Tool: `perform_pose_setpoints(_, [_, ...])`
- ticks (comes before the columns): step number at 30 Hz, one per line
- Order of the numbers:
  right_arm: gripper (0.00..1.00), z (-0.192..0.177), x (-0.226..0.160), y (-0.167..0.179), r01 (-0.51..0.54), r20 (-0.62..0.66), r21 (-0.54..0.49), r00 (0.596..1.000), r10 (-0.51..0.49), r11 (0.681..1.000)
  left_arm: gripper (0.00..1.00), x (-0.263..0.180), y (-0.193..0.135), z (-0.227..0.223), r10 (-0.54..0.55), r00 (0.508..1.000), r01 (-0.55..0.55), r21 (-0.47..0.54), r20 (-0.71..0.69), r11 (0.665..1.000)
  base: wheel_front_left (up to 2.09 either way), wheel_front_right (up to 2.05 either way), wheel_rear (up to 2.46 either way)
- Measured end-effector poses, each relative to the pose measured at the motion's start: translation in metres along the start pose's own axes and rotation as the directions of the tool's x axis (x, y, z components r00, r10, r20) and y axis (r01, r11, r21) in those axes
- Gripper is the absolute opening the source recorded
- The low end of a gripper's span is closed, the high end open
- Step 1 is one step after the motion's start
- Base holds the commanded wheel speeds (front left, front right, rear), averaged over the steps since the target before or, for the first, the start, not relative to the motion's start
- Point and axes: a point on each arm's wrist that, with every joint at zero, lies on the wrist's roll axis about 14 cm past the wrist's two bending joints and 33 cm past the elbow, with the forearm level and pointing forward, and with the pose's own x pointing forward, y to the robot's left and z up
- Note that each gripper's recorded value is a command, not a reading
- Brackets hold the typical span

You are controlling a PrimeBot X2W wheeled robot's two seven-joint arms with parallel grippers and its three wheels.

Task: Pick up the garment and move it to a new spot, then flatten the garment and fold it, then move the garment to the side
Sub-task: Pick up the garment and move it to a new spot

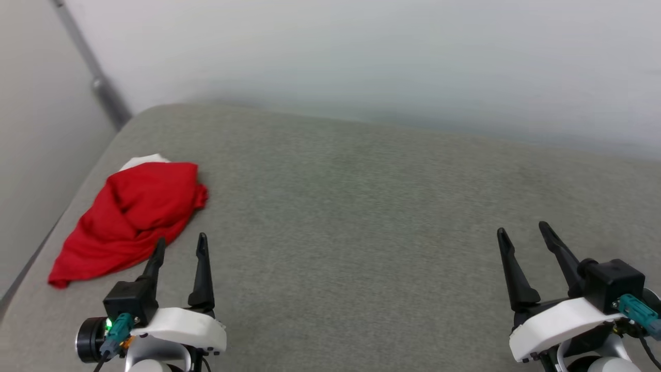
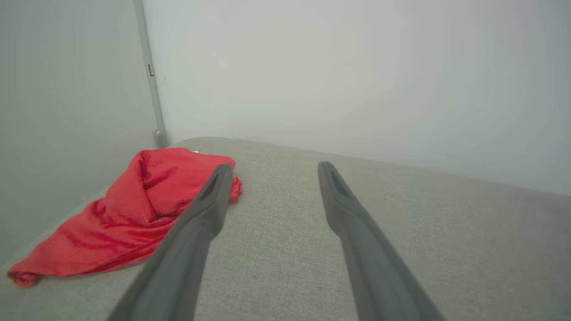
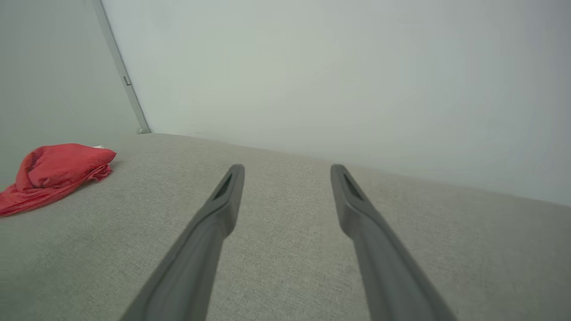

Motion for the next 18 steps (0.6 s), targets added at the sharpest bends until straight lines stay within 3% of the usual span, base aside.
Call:
perform_pose_setpoints(7, [1.00, 0.002, 0.028, 0.053, -0.170, 0.010, 0.006, 0.985, 0.170, 0.985, 1.00, -0.028, 0.054, 0.008, 0.161, 0.987, -0.161, 0.031, 0.013, 0.986, 0.00, 0.00, 0.00])
perform_pose_setpoints(18, [1.00, 0.003, 0.049, 0.128, -0.381, 0.015, 0.015, 0.924, 0.381, 0.924, 1.00, -0.081, 0.116, 0.020, 0.362, 0.932, -0.363, 0.059, 0.033, 0.930, 0.00, 0.00, 0.00])
